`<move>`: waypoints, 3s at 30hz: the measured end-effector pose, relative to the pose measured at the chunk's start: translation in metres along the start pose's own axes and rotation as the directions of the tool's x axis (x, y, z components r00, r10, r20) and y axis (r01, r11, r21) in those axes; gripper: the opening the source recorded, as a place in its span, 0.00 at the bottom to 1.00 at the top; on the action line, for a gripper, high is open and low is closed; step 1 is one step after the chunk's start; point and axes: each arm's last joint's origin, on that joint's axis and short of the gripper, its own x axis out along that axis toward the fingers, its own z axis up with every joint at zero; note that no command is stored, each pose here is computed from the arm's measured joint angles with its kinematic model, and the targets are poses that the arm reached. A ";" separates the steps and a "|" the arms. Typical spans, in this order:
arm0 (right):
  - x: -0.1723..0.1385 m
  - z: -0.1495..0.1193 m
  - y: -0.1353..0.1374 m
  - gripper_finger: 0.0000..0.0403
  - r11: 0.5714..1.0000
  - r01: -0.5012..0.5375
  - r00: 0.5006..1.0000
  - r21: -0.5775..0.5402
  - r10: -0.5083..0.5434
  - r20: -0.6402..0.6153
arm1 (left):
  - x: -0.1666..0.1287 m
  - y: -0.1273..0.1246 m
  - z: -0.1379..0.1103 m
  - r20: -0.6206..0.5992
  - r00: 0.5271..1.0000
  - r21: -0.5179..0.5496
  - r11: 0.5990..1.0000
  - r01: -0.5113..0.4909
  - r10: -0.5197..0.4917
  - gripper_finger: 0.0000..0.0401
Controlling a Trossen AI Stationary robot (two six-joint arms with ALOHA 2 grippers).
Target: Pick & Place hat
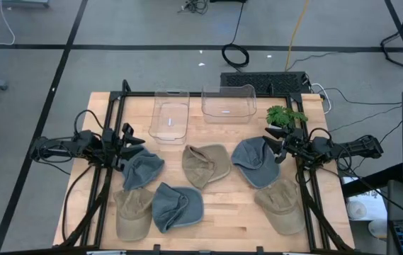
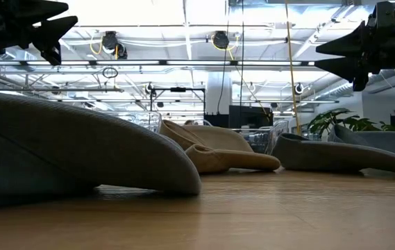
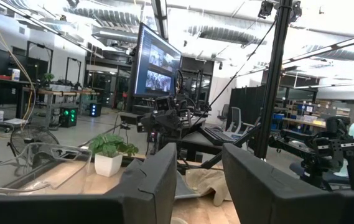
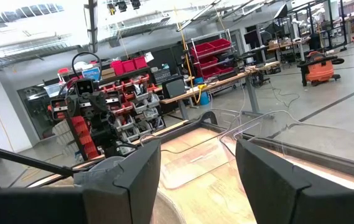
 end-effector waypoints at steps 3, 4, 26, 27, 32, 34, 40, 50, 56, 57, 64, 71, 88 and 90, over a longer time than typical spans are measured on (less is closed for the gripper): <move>0.000 0.000 0.000 0.49 1.000 0.000 1.000 0.000 0.000 0.000 | 0.000 0.000 0.000 0.000 1.000 0.000 1.000 0.000 0.000 0.36; 0.000 0.000 0.000 0.49 1.000 0.000 1.000 0.000 0.000 0.000 | 0.000 0.000 0.000 0.000 1.000 0.000 1.000 0.000 0.000 0.37; 0.000 0.000 0.000 0.49 1.000 0.000 1.000 0.000 0.000 0.000 | 0.000 0.000 0.000 0.000 1.000 0.000 1.000 0.000 0.000 0.37; 0.000 0.000 0.000 0.49 1.000 0.000 1.000 0.000 0.000 0.000 | 0.000 0.000 0.000 0.000 1.000 0.000 1.000 0.000 0.000 0.37; 0.000 0.000 0.000 0.49 1.000 0.000 1.000 0.000 0.000 0.000 | 0.000 0.000 0.000 0.000 1.000 0.000 1.000 0.000 0.000 0.35; 0.000 0.000 0.000 0.49 1.000 0.000 1.000 0.000 0.000 0.000 | 0.000 0.000 0.000 0.000 1.000 0.000 1.000 0.000 0.000 0.34; 0.000 0.000 0.000 0.49 1.000 0.000 1.000 0.000 0.000 0.000 | 0.000 0.000 0.000 0.000 1.000 0.000 1.000 0.000 0.000 0.35; 0.000 0.000 0.000 0.49 1.000 0.000 1.000 0.000 0.000 0.000 | 0.000 0.000 0.000 0.000 1.000 0.000 1.000 0.000 0.000 0.36; 0.000 0.000 0.000 0.49 1.000 0.000 1.000 0.000 0.000 0.000 | 0.000 0.000 0.000 0.000 1.000 0.000 1.000 0.000 0.000 0.34; 0.000 0.000 0.000 0.49 1.000 0.000 1.000 0.000 0.000 0.000 | 0.000 0.000 0.000 0.000 1.000 0.000 1.000 0.000 0.000 0.34; 0.000 0.000 0.000 0.49 1.000 0.000 1.000 0.000 0.000 0.000 | 0.000 0.000 0.000 0.000 1.000 0.000 1.000 0.000 0.000 0.37; 0.000 0.000 0.000 0.49 1.000 -0.001 1.000 0.003 0.001 0.003 | 0.000 0.000 0.000 0.000 1.000 0.000 1.000 0.000 0.000 0.35; 0.000 0.000 0.000 0.49 1.000 0.000 1.000 0.000 0.000 0.000 | 0.000 0.000 0.000 0.000 1.000 0.000 1.000 0.000 0.000 0.36; 0.000 0.000 0.000 0.49 1.000 0.000 1.000 0.000 0.000 0.000 | 0.000 0.000 0.000 0.000 1.000 0.000 1.000 0.000 0.000 0.35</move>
